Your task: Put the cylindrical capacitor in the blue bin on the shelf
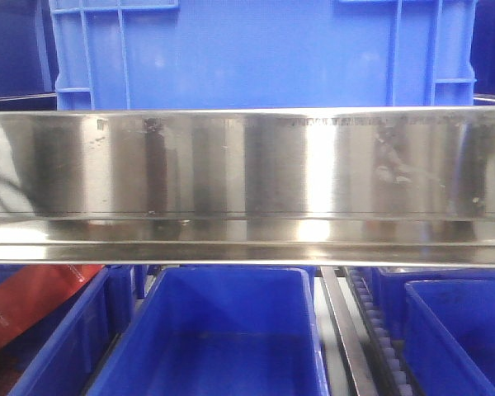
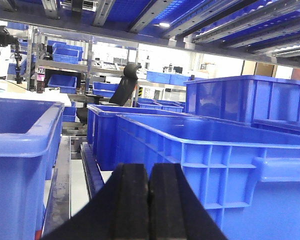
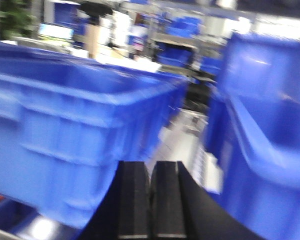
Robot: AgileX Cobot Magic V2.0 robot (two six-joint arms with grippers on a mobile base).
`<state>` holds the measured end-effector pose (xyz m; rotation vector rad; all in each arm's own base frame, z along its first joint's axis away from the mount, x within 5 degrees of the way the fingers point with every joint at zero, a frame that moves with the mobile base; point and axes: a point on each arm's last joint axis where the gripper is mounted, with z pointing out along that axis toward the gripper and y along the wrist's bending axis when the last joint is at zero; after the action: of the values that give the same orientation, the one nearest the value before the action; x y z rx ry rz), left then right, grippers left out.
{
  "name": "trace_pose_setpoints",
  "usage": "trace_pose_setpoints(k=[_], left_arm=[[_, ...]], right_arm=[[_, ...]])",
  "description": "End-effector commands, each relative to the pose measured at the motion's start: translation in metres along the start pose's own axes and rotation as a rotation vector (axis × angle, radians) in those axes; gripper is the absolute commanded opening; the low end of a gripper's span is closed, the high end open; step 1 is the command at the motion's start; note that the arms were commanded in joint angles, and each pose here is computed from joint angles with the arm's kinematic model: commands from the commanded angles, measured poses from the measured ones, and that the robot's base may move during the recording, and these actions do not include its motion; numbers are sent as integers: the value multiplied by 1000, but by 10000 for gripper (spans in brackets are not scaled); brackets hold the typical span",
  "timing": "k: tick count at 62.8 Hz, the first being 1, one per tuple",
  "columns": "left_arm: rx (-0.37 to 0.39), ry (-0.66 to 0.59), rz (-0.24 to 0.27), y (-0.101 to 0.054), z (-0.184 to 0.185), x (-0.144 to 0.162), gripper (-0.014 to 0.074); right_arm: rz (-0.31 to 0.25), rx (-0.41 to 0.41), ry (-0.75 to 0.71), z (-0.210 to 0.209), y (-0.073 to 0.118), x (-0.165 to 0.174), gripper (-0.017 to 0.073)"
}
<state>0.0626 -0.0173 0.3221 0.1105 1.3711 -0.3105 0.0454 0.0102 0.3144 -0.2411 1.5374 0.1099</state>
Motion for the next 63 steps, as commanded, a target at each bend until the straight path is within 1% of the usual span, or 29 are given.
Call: trace_pose_setpoints(k=[1, 5, 10, 15, 23, 34, 41, 46, 52, 63], left_arm=[[-9, -16, -11, 1, -1, -1, -111], [-9, -16, -11, 1, -1, -1, -111], [-9, -16, -11, 1, -1, -1, -111], [-9, -16, -11, 1, -1, -1, -111], [-9, -16, -11, 1, -1, -1, -111], [-9, -16, -11, 1, -1, -1, -111], [-9, -16, -11, 1, -1, -1, -111], [-9, -16, -11, 1, -1, -1, -111], [-9, -16, -11, 1, -1, -1, -111], [-9, -16, -11, 1, -1, -1, -111]], right_arm=[[20, 86, -15, -4, -2, 18, -167], [31, 139, -20, -5, -3, 33, -167], [29, 184, -71, -5, -3, 52, -167], [32, 202, -62, 0, -3, 72, -167], [44, 198, -9, 5, -2, 94, -167], [51, 197, 5, 6, -2, 102, -167], [70, 195, 16, 7, -1, 107, -167], [89, 195, 8, 7, -1, 108, -167], [129, 197, -41, 7, -2, 104, -167], [134, 197, -31, 7, -2, 105, -167]])
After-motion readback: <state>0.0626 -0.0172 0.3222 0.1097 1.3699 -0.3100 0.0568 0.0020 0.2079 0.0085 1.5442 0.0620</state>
